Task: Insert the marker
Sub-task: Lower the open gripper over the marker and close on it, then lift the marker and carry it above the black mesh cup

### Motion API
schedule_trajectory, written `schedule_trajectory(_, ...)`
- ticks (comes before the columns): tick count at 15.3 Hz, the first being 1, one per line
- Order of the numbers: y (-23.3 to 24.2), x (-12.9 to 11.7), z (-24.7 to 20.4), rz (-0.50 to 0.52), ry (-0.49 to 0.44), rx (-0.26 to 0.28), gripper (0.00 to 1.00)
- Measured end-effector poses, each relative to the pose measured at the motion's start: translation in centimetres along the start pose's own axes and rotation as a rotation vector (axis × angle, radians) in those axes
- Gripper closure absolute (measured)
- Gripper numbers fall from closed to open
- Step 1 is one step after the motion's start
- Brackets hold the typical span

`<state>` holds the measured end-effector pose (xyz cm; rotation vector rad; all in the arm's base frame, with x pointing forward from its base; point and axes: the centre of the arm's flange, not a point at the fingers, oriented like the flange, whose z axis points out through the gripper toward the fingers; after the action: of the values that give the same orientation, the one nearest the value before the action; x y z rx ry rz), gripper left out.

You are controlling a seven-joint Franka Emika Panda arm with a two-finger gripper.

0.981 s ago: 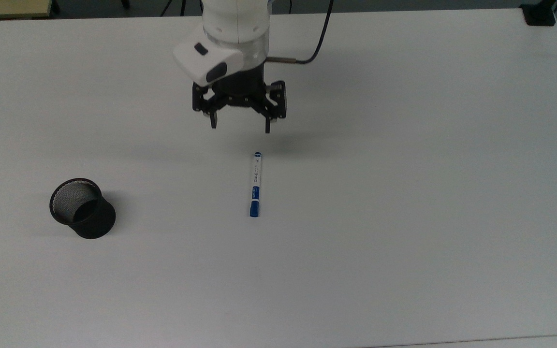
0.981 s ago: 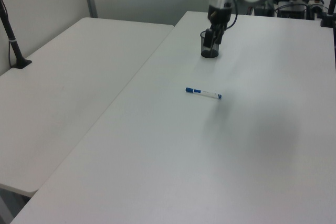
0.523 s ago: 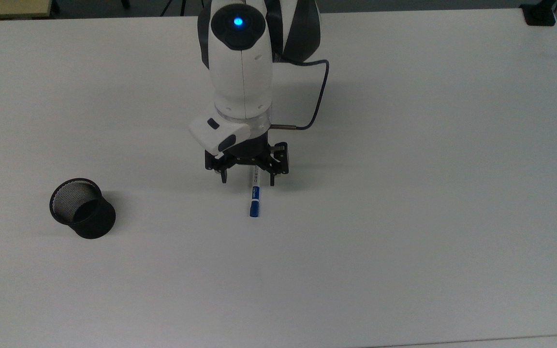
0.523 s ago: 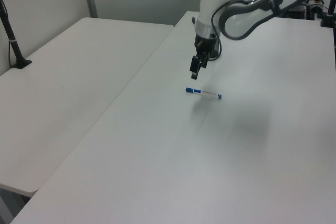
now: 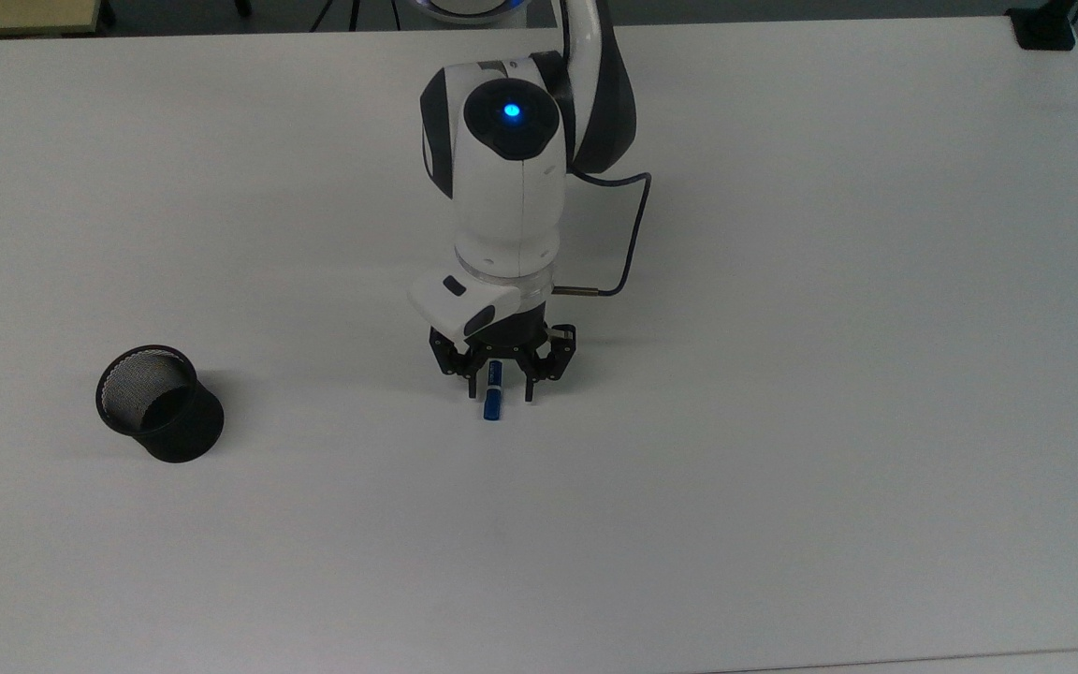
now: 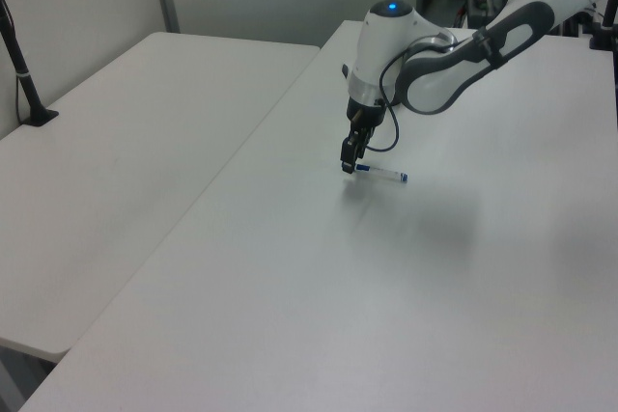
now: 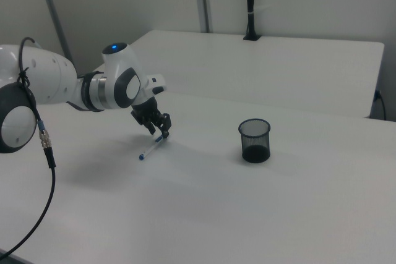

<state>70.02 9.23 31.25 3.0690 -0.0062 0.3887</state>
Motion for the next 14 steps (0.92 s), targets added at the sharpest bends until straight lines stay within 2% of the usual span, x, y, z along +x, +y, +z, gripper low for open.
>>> schedule_trajectory(2, -0.3, -0.1, 0.9, 0.006, 0.013, -0.010, 0.44)
schedule_trajectory(3, -0.4, -0.1, 1.2, 0.006, 0.014, -0.010, 0.51)
schedule_trajectory(5, -0.4, 0.1, 1.2, 0.007, 0.018, -0.009, 0.53)
schedule_trajectory(7, -0.5, 0.2, 1.1, 0.007, 0.020, -0.008, 0.70)
schedule_trajectory(8, -0.5, 0.2, 1.0, 0.008, 0.023, -0.008, 0.82)
schedule_trajectory(11, -0.4, 0.5, 0.8, 0.013, 0.030, -0.008, 0.83)
schedule_trajectory(14, 0.8, 1.9, -0.6, 0.039, 0.065, -0.012, 0.83)
